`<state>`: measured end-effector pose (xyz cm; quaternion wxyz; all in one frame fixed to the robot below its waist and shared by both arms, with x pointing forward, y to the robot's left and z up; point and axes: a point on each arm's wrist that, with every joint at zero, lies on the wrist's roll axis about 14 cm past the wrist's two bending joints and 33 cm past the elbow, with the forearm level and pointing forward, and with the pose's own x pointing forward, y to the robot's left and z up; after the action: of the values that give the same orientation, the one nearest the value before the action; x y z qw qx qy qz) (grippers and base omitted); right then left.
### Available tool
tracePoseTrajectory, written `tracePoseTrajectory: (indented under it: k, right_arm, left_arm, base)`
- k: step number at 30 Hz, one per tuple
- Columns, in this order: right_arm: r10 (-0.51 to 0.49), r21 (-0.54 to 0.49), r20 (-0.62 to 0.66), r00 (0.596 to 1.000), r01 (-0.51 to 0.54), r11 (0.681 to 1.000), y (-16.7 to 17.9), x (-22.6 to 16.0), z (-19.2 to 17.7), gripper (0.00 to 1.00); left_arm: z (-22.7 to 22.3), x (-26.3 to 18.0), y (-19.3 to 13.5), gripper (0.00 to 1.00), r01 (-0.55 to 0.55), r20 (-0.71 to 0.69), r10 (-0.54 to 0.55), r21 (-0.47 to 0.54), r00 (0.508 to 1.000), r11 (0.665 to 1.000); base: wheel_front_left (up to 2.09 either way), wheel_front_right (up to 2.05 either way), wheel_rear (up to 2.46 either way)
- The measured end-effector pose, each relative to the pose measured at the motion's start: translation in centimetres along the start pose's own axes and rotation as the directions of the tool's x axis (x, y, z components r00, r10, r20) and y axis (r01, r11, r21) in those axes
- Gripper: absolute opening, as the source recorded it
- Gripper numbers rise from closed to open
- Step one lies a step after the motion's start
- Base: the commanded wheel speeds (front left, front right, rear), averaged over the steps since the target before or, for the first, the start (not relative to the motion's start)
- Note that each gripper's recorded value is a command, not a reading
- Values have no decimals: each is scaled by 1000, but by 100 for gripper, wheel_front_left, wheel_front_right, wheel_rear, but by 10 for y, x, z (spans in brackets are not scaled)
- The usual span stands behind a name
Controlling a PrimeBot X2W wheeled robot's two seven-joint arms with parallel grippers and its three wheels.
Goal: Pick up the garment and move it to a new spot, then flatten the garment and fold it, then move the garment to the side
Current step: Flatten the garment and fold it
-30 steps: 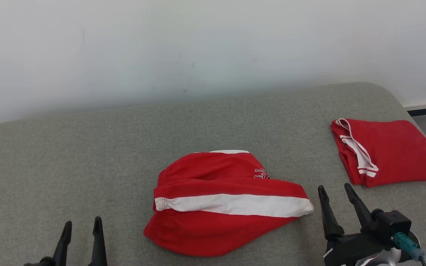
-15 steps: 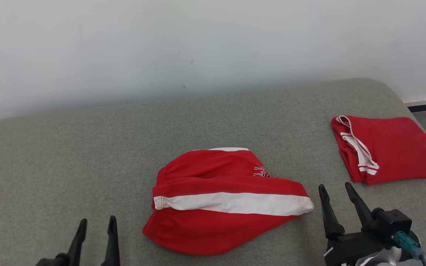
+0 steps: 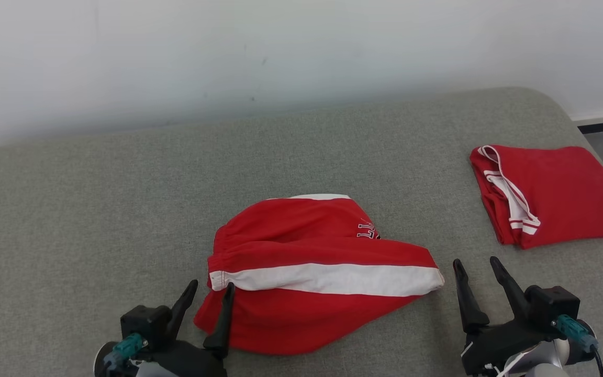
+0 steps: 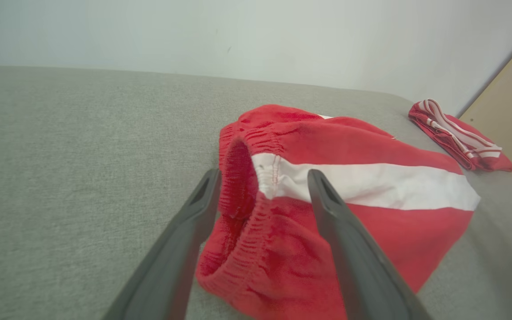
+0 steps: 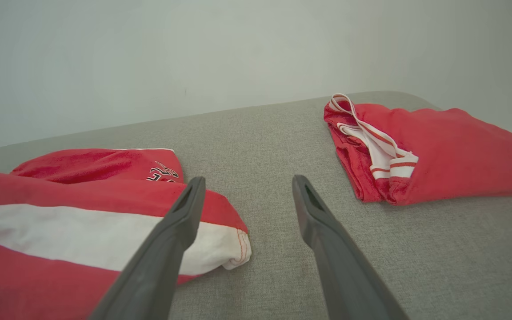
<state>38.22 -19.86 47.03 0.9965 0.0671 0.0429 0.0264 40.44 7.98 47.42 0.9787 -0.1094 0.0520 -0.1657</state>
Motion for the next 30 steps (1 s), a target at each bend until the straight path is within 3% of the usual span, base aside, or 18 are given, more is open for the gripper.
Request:
tracePoseTrajectory:
  k: [5,9,10,11,12,13,30]
  right_arm:
    - [-10,11,-47,999,10,1000,-3,5,-14,100]
    - [-10,27,-83,996,12,1000,-2,9,-25,100]
    - [-12,32,-99,995,15,999,-3,10,-28,100]
    - [-15,37,-115,993,19,999,-4,10,-33,100]
    - [-15,41,-130,991,20,999,-4,11,-36,100]
    - [-12,54,-162,987,21,998,-3,11,-44,100]
    - [20,251,-256,966,47,967,17,26,-69,100]
  left_arm:
    - [-16,14,-7,100,33,-65,-34,-10,997,999]
    - [-15,24,-6,100,47,-42,-47,-4,998,999]
    - [-16,25,-6,85,49,-42,-49,-3,998,999]
    - [-19,27,-6,30,51,-49,-51,-4,998,999]
    - [-21,28,-6,7,53,-54,-53,-4,997,999]
    - [-25,29,-6,0,55,-62,-56,-6,997,998]
    - [-37,24,-1,0,58,-86,-58,-1,995,998]
  base:
    - [0,0,0]
    - [0,0,0]
    - [0,0,0]
    - [0,0,0]
    - [0,0,0]
    - [0,0,0]
    - [0,0,0]
